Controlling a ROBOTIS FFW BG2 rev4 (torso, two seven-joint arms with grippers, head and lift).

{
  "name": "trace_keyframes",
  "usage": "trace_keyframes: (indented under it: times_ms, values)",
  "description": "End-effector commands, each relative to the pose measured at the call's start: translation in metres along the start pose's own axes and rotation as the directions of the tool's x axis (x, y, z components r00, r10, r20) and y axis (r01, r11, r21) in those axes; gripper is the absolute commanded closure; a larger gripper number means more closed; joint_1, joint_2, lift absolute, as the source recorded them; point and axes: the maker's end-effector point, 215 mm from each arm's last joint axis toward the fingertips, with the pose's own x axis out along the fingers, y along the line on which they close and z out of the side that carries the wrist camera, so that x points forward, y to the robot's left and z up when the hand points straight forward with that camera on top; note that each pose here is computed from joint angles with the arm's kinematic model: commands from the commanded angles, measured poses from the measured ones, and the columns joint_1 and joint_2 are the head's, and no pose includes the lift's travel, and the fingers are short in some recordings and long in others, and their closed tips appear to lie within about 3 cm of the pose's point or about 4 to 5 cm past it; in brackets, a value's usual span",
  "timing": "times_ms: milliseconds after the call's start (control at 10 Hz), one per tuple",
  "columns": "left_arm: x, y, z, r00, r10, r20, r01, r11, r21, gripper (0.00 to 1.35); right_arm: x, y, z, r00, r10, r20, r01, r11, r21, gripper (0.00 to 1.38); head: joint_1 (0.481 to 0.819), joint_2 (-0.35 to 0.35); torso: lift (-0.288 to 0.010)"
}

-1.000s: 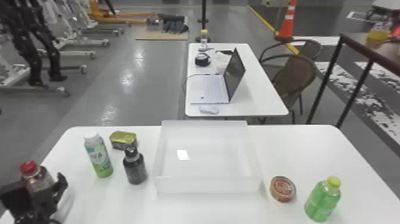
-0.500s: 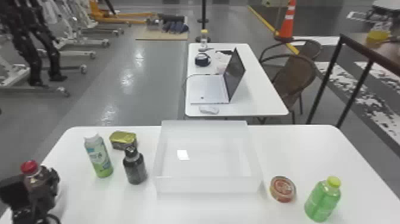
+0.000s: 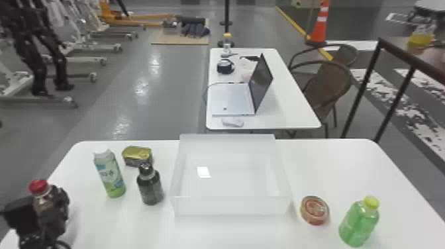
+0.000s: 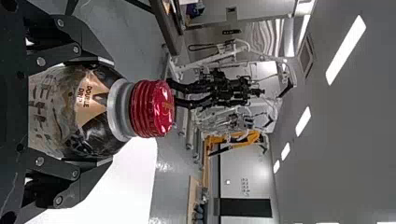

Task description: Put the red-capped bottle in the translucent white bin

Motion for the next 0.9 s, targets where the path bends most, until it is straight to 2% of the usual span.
trace_keyframes:
  times_ms: [0,200,400,600,700,800]
  values:
    - [-0.012,-0.009,0.031,0.999,-0.027,0.046,0.026,0.999,0.024,0.96,0.0,0.0,0.0,1.0,0.0,0.0,0.0,1.0,0.0,0.2,0.549,0.0,-0.1]
    - [-0.041,-0.033,0.099,0.98,-0.09,0.179,0.096,0.995,-0.023,0.96,0.0,0.001,-0.002,1.0,-0.003,-0.003,0.003,1.0,0.007,0.2,0.549,0.0,-0.1]
    - [-0.064,-0.093,0.159,0.935,-0.216,0.283,0.261,0.956,-0.132,0.96,0.0,0.0,-0.002,1.0,-0.002,-0.003,0.002,1.0,0.004,0.2,0.549,0.0,-0.1]
    - [-0.094,-0.177,0.195,0.865,-0.378,0.33,0.457,0.866,-0.205,0.96,0.001,-0.001,-0.001,1.0,0.0,-0.001,0.0,1.0,0.001,0.2,0.549,0.0,-0.1]
    - [-0.108,-0.216,0.201,0.83,-0.446,0.333,0.535,0.806,-0.253,0.96,0.001,-0.001,-0.001,1.0,-0.001,-0.002,0.001,1.0,0.003,0.2,0.549,0.0,-0.1]
    - [-0.12,-0.252,0.205,0.789,-0.519,0.329,0.603,0.757,-0.251,0.96,0.001,-0.002,-0.002,1.0,0.0,-0.004,0.0,1.0,0.001,0.2,0.549,0.0,-0.1]
